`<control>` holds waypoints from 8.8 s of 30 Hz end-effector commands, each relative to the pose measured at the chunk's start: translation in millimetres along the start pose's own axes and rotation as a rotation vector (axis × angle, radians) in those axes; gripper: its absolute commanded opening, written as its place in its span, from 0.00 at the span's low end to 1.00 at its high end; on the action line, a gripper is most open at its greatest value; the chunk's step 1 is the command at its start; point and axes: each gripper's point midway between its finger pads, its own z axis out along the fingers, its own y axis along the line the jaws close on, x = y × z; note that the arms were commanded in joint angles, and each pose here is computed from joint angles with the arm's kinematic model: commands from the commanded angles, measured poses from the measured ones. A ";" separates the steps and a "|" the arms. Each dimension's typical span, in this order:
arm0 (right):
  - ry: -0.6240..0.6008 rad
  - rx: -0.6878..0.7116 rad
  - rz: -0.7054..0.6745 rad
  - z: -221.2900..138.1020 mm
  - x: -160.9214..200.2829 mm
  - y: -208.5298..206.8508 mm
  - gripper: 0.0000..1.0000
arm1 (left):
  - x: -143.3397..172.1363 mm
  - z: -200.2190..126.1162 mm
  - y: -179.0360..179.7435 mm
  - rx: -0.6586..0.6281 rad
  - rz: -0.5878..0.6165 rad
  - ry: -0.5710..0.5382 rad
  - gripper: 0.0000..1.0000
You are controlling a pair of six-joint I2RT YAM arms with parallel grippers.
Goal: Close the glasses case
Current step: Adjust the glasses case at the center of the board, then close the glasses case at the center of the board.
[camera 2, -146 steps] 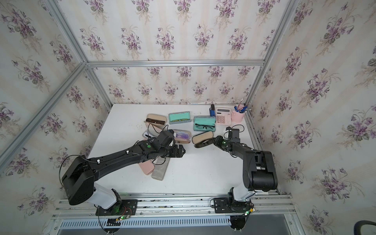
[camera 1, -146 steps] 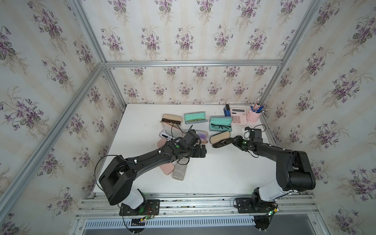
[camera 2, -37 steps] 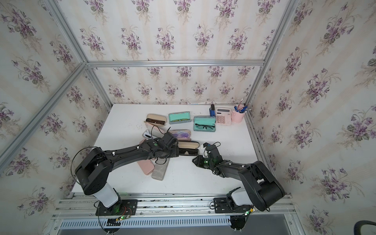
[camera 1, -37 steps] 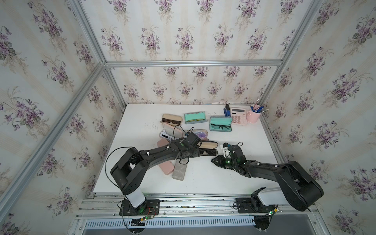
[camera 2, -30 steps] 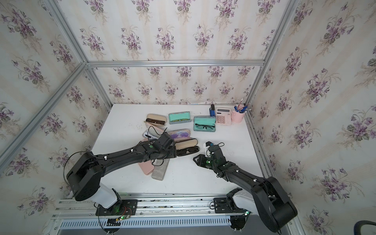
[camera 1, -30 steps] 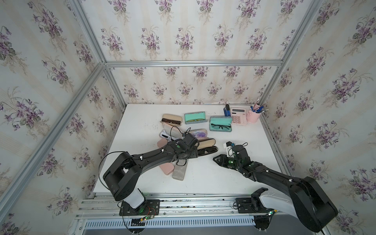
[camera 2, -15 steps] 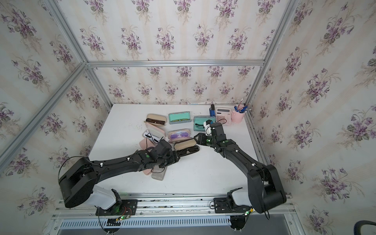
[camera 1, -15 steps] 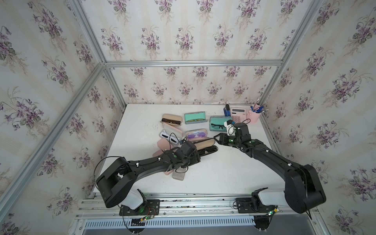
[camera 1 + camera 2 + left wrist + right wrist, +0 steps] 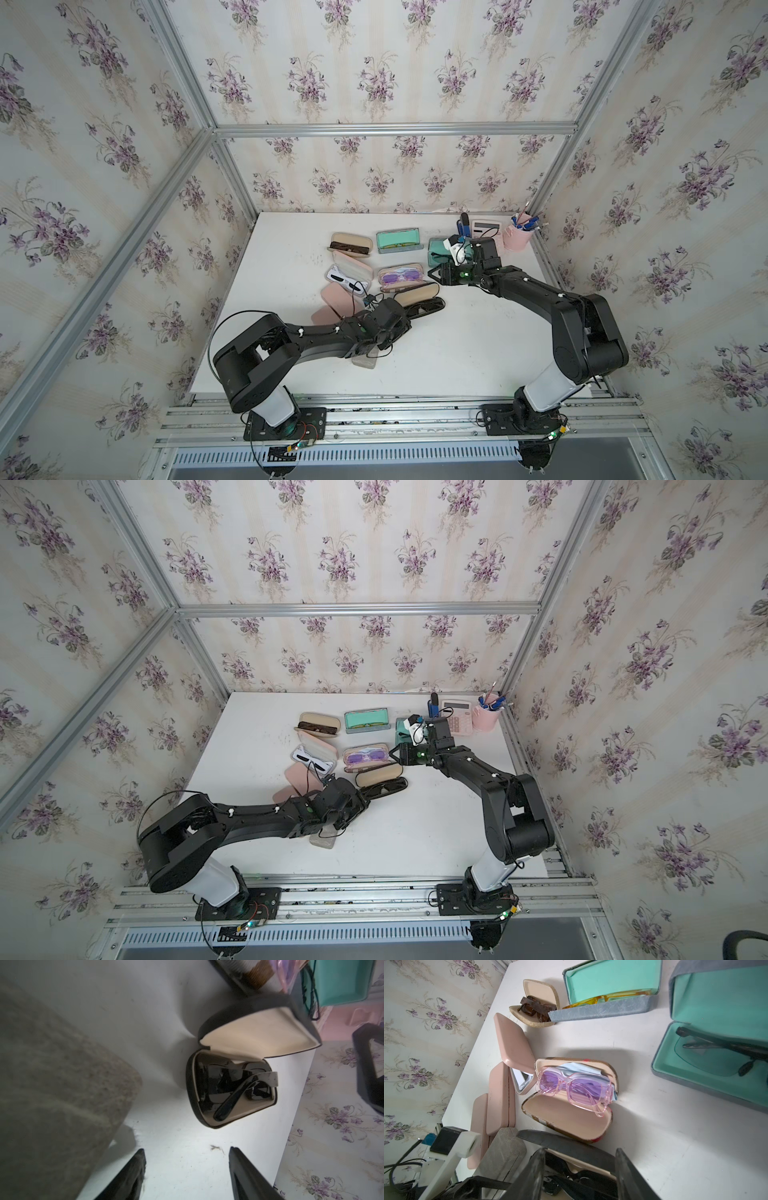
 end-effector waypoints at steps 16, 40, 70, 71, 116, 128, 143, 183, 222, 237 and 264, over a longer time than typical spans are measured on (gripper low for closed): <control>0.014 -0.147 -0.018 15.6 3.1 -3.9 0.56 | -14.2 21.9 5.4 -0.056 -0.037 -0.069 0.64; 0.049 -0.209 0.007 6.6 49.1 11.6 0.52 | -18.9 30.7 35.5 -0.153 0.004 -0.033 0.56; -0.002 -0.153 -0.054 -6.7 84.5 30.5 0.22 | -11.4 39.7 51.6 -0.178 0.023 -0.001 0.47; -0.002 -0.158 -0.059 -7.9 85.4 33.1 0.21 | -11.5 40.4 51.7 -0.177 0.022 -0.001 0.47; 0.056 0.020 -0.079 -16.4 111.3 72.1 0.33 | -7.2 31.0 97.6 -0.281 0.112 0.048 0.16; 0.042 0.013 -0.072 -11.1 119.3 83.0 0.29 | -2.4 36.9 103.5 -0.285 0.114 0.069 0.11; 0.081 0.029 -0.078 1.9 133.9 81.9 0.19 | -1.6 37.7 101.7 -0.275 0.118 0.073 0.10; 0.126 -0.009 -0.080 17.3 148.0 87.4 0.19 | -2.0 35.4 90.1 -0.253 0.130 0.080 0.09; 0.228 0.110 -0.110 40.6 181.9 67.8 0.24 | -1.9 1.0 27.9 -0.024 0.191 0.048 0.33; 0.238 0.109 -0.127 44.5 188.6 71.1 0.23 | -5.3 -12.4 12.6 0.072 0.213 -0.005 0.42; 0.247 0.066 -0.128 24.9 206.9 82.7 0.57 | -1.5 2.3 35.3 0.011 0.205 0.002 0.49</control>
